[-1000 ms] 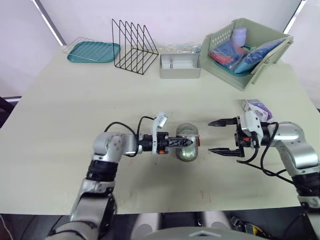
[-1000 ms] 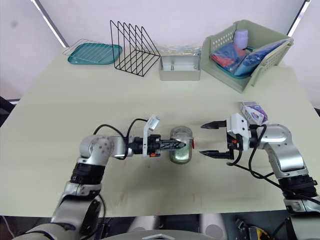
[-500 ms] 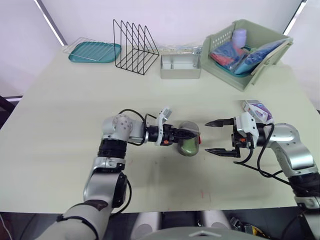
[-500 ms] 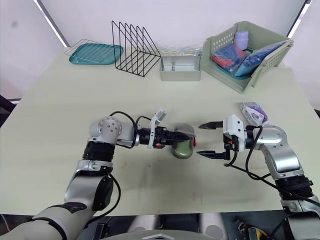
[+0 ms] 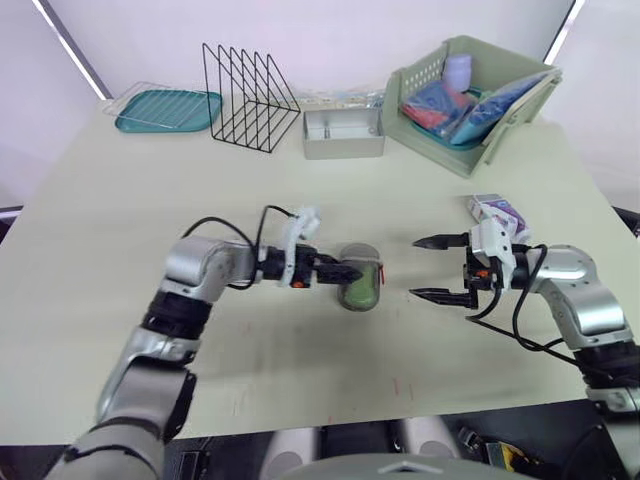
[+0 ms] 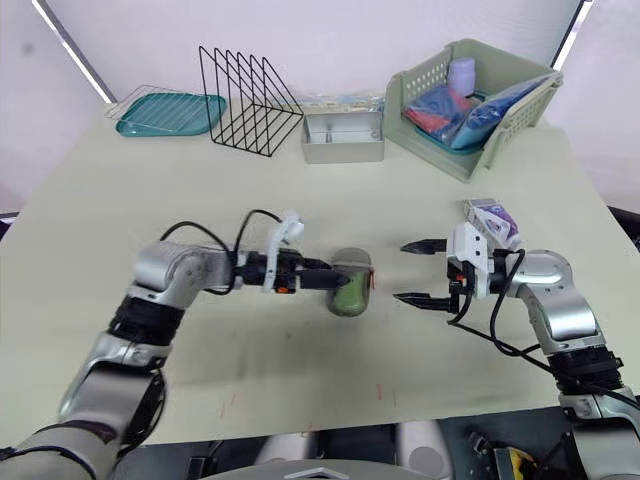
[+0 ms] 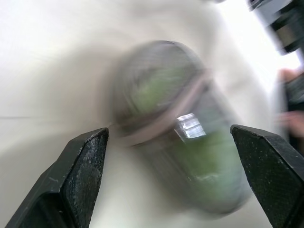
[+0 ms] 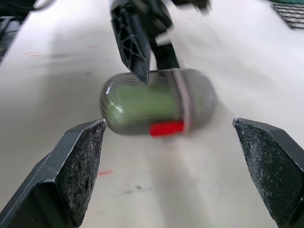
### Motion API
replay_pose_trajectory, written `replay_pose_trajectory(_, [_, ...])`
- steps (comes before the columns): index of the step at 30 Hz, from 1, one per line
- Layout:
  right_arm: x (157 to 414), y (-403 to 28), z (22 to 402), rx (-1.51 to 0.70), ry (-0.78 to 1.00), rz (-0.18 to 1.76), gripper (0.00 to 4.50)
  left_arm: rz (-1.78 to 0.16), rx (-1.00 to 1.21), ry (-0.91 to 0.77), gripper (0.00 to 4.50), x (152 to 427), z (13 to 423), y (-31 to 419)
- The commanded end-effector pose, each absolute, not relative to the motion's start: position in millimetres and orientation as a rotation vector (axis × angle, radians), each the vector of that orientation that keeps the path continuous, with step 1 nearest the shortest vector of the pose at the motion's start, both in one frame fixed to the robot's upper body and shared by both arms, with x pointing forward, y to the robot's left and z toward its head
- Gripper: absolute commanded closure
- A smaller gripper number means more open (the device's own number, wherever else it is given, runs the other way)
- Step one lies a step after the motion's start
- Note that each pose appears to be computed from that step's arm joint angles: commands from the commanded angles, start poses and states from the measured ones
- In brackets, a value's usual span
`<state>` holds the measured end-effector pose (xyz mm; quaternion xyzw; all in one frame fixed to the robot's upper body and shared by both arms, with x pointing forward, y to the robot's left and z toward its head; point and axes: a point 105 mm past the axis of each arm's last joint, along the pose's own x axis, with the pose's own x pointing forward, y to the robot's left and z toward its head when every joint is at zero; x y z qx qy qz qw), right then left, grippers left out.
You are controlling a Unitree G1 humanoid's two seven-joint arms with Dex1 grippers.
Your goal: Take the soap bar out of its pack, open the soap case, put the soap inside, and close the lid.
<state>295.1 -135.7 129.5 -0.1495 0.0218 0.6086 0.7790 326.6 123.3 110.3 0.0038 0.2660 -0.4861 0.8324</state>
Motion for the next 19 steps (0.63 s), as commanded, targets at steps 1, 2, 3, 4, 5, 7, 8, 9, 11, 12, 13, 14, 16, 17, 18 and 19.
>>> replay_pose_trajectory(1, [296.4, -144.7, 136.5, -0.308, 0.006, 1.249, 0.00, -1.000, 0.195, 0.372, 0.04, 326.8, 122.1, 138.1])
replay_pose_trajectory(2, [296.1, -146.7, 134.3, -0.299, 0.005, 1.228, 0.00, -0.977, 0.201, 0.323, 0.04, 326.8, 124.1, 140.7])
replay_pose_trajectory(3, [296.0, -148.6, 131.8, -0.293, 0.005, 1.208, 0.00, -0.960, 0.222, 0.279, 0.04, 325.6, 124.8, 142.7])
replay_pose_trajectory(4, [295.7, -150.3, 129.9, -0.290, 0.005, 1.191, 0.00, -0.947, 0.249, 0.244, 0.04, 324.2, 124.7, 143.9])
replay_pose_trajectory(5, [295.8, -153.1, 127.3, -0.285, 0.004, 1.164, 0.00, -0.912, 0.271, 0.202, 0.04, 324.3, 124.3, 146.6])
replay_pose_trajectory(7, [296.6, -157.9, 123.7, -0.272, 0.000, 1.113, 0.00, -0.855, 0.293, 0.146, 0.04, 323.4, 122.3, 151.8])
replay_pose_trajectory(8, [297.4, -160.4, 122.0, -0.269, -0.004, 1.085, 0.00, -0.825, 0.315, 0.118, 0.04, 322.8, 120.9, 154.9])
replay_pose_trajectory(9, [298.1, -162.4, 120.4, -0.268, -0.006, 1.062, 0.00, -0.799, 0.334, 0.094, 0.04, 322.6, 120.1, 157.2])
replay_pose_trajectory(11, [300.8, -166.6, 118.3, -0.261, -0.015, 1.004, 0.00, -0.750, 0.335, 0.059, 0.04, 322.5, 118.6, 160.8])
replay_pose_trajectory(12, [301.5, -168.2, 117.5, -0.254, -0.019, 0.983, 0.00, -0.736, 0.326, 0.053, 0.04, 321.8, 117.0, 161.8])
replay_pose_trajectory(13, [301.6, -169.6, 116.9, -0.250, -0.021, 0.967, 0.00, -0.725, 0.321, 0.047, 0.04, 321.2, 116.3, 162.5])
replay_pose_trajectory(14, [301.8, -171.0, 116.2, -0.243, -0.020, 0.953, 0.00, -0.711, 0.319, 0.039, 0.04, 321.4, 115.9, 163.5])
replay_pose_trajectory(16, [300.7, -173.4, 113.5, -0.229, -0.015, 0.934, 0.00, -0.700, 0.317, 0.031, 0.04, 320.8, 114.9, 163.6])
replay_pose_trajectory(17, [299.9, -174.3, 111.9, -0.223, -0.012, 0.927, 0.00, -0.706, 0.313, 0.030, 0.04, 319.9, 113.5, 162.4])
replay_pose_trajectory(18, [299.1, -174.6, 110.9, -0.222, -0.010, 0.923, 0.00, -0.711, 0.317, 0.032, 0.04, 319.0, 112.1, 161.3])
replay_pose_trajectory(19, [298.7, -174.7, 110.4, -0.222, -0.009, 0.922, 0.00, -0.715, 0.320, 0.032, 0.04, 318.5, 111.3, 160.6])
